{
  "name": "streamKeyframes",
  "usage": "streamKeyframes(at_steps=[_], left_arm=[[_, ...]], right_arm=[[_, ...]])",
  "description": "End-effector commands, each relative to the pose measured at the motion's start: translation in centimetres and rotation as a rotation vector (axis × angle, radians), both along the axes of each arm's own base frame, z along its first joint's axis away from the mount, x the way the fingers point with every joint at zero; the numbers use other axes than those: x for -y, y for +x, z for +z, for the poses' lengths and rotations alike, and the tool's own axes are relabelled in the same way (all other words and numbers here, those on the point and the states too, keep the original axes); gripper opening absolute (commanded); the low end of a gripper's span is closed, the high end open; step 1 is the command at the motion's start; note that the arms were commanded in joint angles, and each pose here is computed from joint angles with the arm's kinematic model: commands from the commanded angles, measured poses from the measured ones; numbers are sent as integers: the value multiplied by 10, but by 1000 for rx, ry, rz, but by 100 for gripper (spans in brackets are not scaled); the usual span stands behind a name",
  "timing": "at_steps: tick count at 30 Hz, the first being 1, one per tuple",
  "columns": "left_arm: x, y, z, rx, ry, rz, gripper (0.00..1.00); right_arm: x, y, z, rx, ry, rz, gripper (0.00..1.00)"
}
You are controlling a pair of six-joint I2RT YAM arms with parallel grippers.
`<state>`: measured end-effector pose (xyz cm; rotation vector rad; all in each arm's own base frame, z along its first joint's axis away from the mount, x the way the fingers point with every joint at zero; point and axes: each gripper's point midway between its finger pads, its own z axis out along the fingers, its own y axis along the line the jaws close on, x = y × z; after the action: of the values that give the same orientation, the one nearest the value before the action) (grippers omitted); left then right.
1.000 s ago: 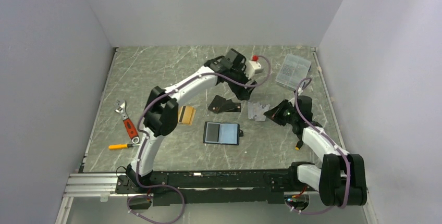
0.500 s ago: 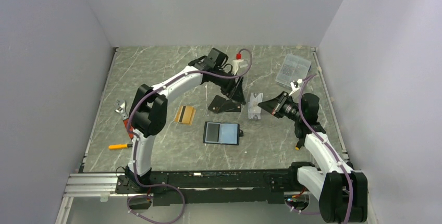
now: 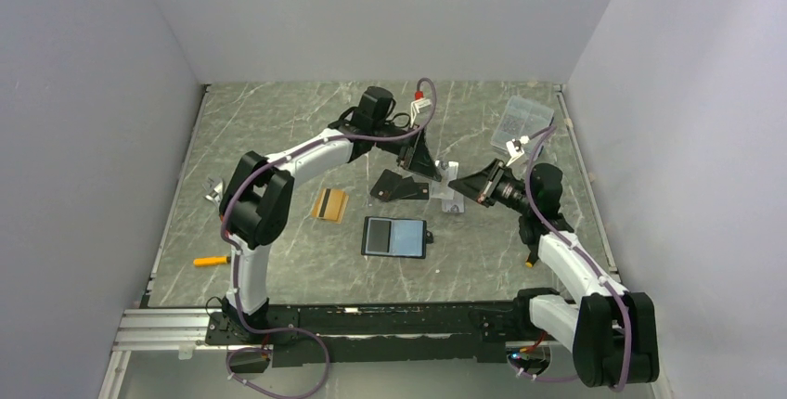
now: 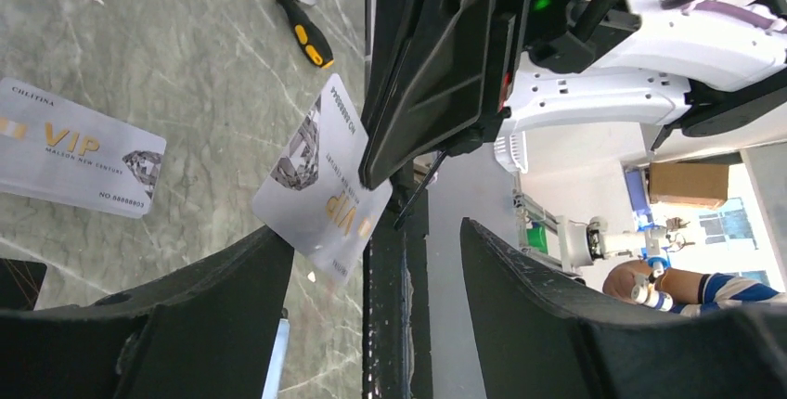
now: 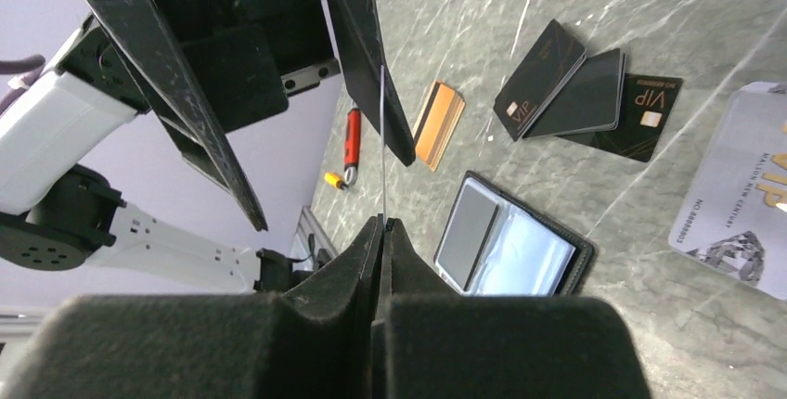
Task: Put the credit cards into the card holder
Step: Insert the credit card into the card holder.
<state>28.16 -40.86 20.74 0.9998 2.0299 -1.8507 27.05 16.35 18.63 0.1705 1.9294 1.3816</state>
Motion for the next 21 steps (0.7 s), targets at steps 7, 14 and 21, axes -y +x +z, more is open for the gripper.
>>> streamKeyframes(at_steps=[7, 14, 21], left_arm=[[-7, 0, 31, 44, -94, -11, 58], [-11, -2, 34, 40, -105, -3, 24], [-14, -4, 32, 11, -119, -9, 17]], right_arm=[[-17, 4, 23, 92, 13, 51, 0], [-16, 7, 25, 100, 13, 37, 0], [-31, 1, 30, 112, 43, 132, 14]])
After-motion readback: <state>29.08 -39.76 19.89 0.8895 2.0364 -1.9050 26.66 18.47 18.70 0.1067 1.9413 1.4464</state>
